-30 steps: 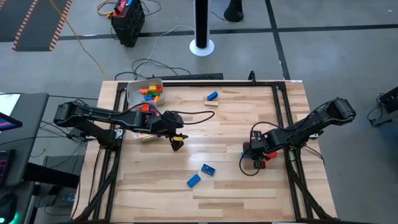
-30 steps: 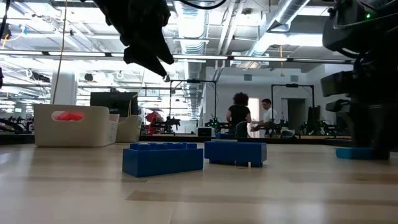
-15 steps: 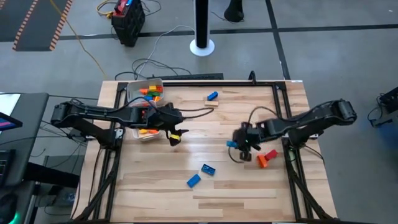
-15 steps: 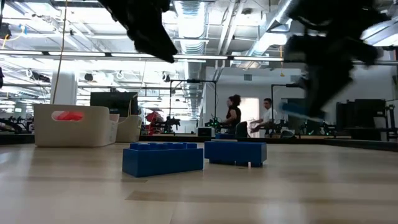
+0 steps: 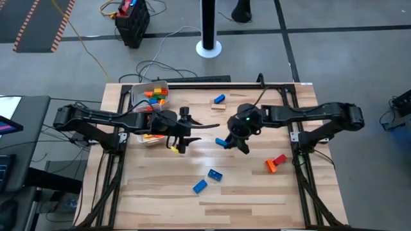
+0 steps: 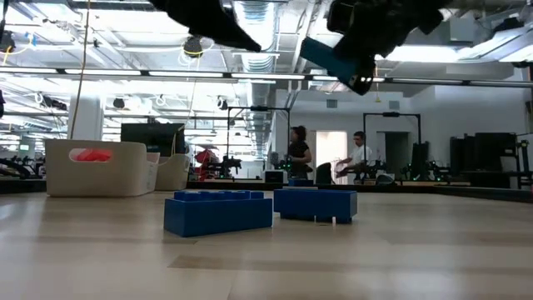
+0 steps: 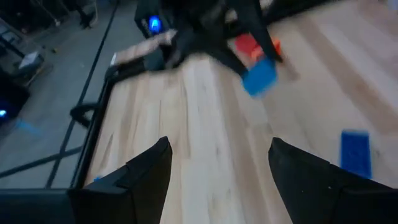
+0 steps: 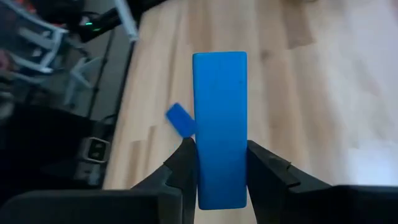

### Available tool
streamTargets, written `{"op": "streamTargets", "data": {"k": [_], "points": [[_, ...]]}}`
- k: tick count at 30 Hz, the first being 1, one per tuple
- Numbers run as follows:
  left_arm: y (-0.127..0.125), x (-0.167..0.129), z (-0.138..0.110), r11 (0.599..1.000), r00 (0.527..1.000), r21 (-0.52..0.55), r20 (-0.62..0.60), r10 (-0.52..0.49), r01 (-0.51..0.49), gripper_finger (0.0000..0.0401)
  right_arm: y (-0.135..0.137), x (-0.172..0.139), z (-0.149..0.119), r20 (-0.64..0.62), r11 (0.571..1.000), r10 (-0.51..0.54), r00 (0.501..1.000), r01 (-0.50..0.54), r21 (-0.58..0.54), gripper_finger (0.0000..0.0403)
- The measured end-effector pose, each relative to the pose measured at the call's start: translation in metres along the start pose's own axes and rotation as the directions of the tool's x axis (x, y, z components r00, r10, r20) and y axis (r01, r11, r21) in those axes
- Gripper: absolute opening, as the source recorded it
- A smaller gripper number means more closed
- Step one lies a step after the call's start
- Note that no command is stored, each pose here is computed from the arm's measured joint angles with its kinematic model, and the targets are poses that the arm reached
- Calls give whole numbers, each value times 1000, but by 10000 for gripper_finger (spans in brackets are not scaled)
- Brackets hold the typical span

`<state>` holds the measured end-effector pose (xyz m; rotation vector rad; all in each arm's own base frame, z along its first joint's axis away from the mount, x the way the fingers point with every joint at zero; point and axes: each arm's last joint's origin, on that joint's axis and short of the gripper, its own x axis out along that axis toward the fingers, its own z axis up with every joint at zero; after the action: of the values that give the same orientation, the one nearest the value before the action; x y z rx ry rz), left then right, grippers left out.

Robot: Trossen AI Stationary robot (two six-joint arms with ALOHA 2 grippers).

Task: Sort blocks by size
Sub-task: Put the large blue wooden block into the white bin

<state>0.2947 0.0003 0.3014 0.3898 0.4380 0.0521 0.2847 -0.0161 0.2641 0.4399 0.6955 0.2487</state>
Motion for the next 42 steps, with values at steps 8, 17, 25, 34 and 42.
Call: {"op": "streamTargets", "data": {"k": [8, 17, 25, 34, 42], "points": [[-19, 24, 1, 995, 995, -24, 36, -91, 92, 253, -8, 27, 7, -78, 997, 72, 994, -69, 36, 132], [-36, 40, 4, 991, 991, 30, 44, -129, 128, 230, -7, 29, 12, -68, 986, 159, 985, -155, 64, 133], [-43, 48, 5, 990, 989, 70, 71, -131, 126, 215, -6, 29, 19, -14, 973, 204, 979, -201, 110, 133], [-50, 57, 11, 980, 978, 174, 170, -122, 92, 205, -6, 26, 24, 4, 937, 281, 960, -275, 215, 133], [-48, 56, 16, 976, 970, 202, 212, -122, 78, 141, -11, 23, 25, -4, 909, 329, 944, -315, 273, 133]]}}
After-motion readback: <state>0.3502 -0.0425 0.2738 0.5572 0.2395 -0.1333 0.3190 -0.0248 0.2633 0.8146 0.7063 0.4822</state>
